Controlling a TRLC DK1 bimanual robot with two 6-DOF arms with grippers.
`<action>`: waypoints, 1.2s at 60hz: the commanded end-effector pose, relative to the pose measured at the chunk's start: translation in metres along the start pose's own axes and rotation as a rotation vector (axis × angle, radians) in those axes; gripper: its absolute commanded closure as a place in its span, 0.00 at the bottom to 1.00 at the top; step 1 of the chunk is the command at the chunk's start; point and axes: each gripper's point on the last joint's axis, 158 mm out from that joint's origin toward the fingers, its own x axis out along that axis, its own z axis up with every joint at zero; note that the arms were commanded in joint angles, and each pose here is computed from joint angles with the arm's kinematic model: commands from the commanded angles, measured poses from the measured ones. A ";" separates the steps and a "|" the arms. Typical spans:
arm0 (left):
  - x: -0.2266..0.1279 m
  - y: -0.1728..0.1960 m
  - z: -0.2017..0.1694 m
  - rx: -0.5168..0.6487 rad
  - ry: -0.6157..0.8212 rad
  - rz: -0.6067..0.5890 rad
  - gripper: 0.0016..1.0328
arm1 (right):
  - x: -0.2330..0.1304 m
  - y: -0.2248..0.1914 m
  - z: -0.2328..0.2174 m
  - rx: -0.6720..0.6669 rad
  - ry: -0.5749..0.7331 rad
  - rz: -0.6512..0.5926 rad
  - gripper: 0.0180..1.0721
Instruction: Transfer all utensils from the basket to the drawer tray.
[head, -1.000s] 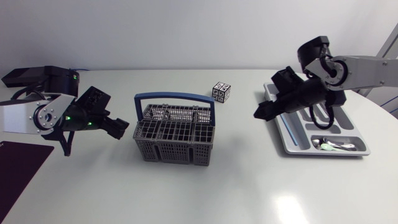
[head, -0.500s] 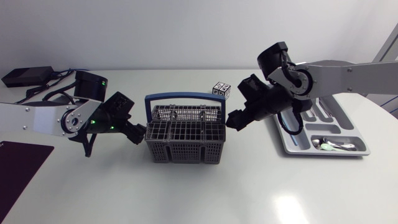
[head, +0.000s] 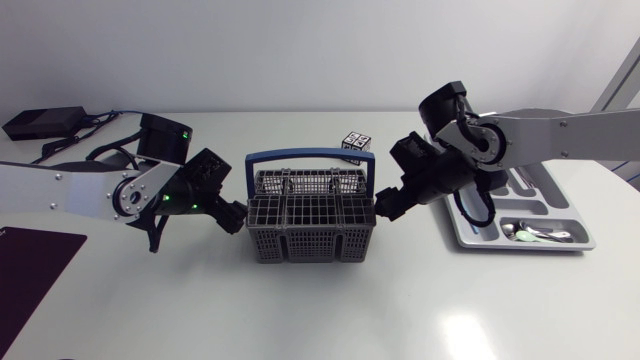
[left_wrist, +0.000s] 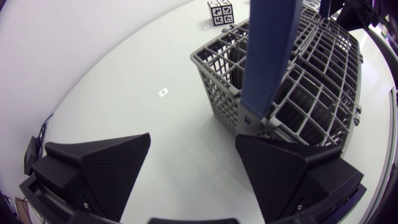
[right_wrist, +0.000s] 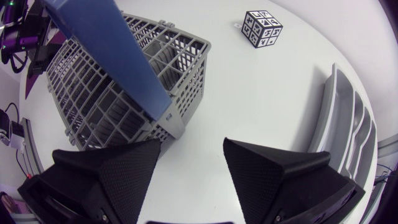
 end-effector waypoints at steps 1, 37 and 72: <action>0.007 -0.015 0.012 -0.004 -0.020 -0.047 0.07 | 0.001 0.030 -0.007 -0.017 0.010 0.069 0.29; 0.000 -0.015 0.005 -0.007 -0.017 -0.043 0.06 | -0.002 0.022 0.002 -0.019 -0.012 0.026 0.29; -0.018 0.004 0.002 -0.030 -0.042 0.006 0.05 | -0.008 0.007 -0.010 -0.017 -0.003 -0.041 0.13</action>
